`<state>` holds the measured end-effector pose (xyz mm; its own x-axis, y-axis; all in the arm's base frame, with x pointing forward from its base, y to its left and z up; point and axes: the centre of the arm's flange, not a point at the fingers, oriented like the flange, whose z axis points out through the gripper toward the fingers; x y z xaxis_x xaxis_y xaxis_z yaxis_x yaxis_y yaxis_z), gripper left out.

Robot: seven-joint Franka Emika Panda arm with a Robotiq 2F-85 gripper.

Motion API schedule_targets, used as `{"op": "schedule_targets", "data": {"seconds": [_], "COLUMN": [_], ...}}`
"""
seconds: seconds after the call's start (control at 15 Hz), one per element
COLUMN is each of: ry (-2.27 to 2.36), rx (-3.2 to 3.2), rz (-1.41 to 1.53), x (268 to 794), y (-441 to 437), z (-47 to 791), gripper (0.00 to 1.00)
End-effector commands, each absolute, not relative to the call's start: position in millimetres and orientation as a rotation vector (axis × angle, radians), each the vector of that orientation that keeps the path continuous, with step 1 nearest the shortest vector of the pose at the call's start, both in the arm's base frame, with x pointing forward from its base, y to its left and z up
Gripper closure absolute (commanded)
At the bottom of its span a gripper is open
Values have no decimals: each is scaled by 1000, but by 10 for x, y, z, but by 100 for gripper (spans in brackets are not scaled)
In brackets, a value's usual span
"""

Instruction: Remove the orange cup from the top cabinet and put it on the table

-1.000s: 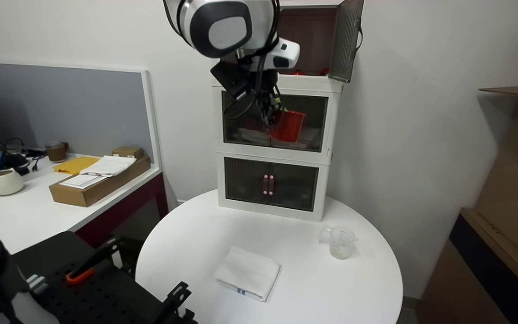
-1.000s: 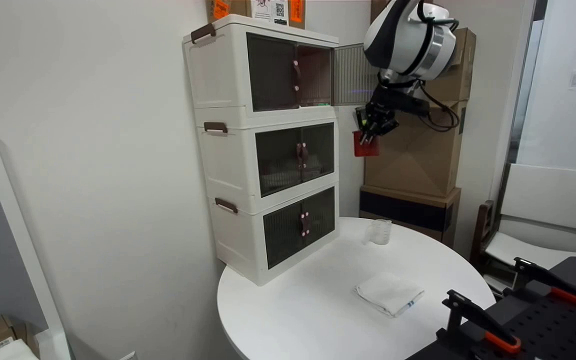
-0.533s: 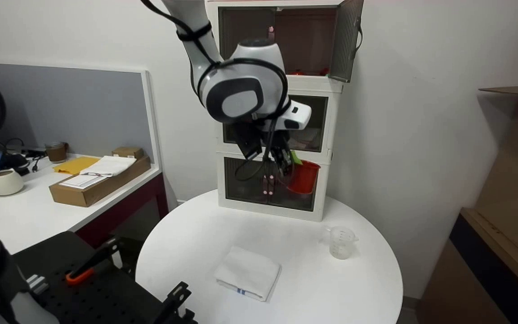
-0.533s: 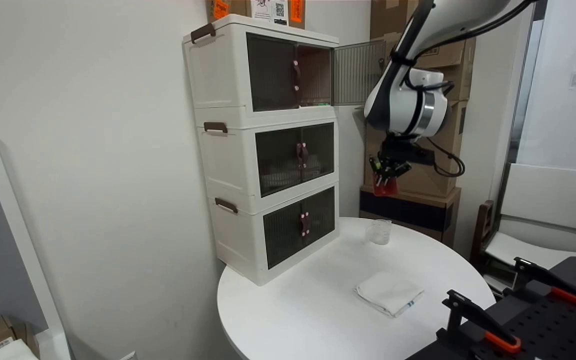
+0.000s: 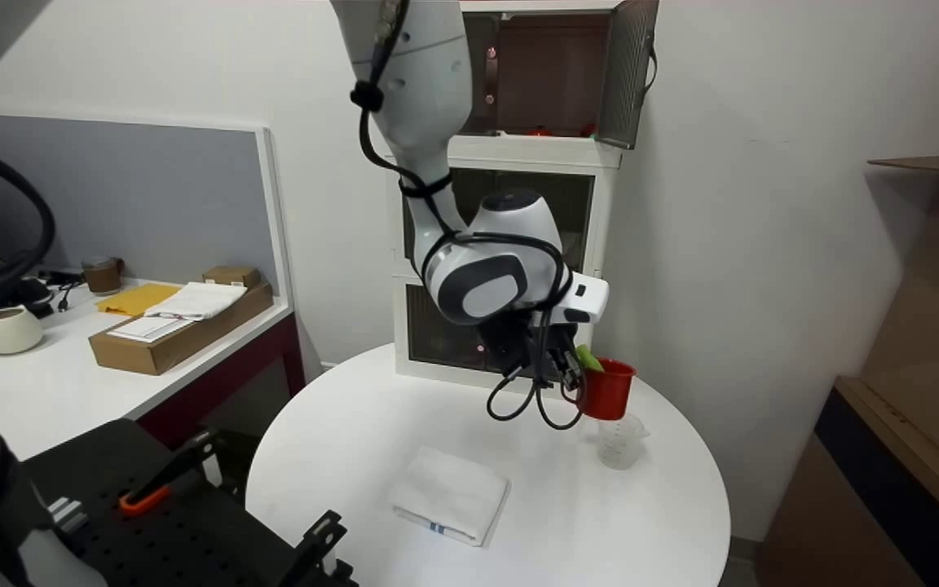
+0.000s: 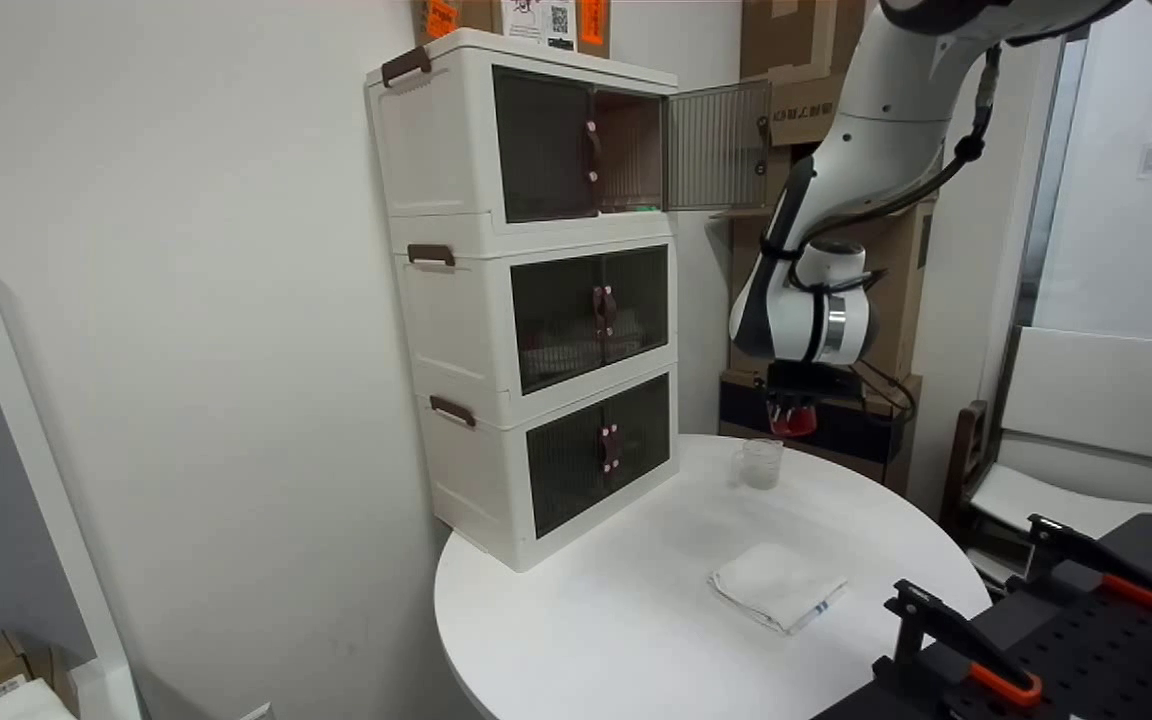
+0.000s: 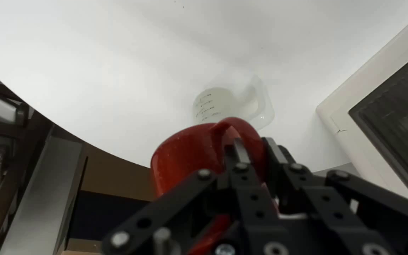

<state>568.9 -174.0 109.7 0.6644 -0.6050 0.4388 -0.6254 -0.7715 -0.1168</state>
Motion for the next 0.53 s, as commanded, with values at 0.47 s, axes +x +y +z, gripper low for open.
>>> {"op": "schedule_targets", "data": {"seconds": [0.47], "ry": [-1252], "rx": [2715], "rz": [734], "x": [5898], "y": [-2147], "z": [302], "gripper": [96]}}
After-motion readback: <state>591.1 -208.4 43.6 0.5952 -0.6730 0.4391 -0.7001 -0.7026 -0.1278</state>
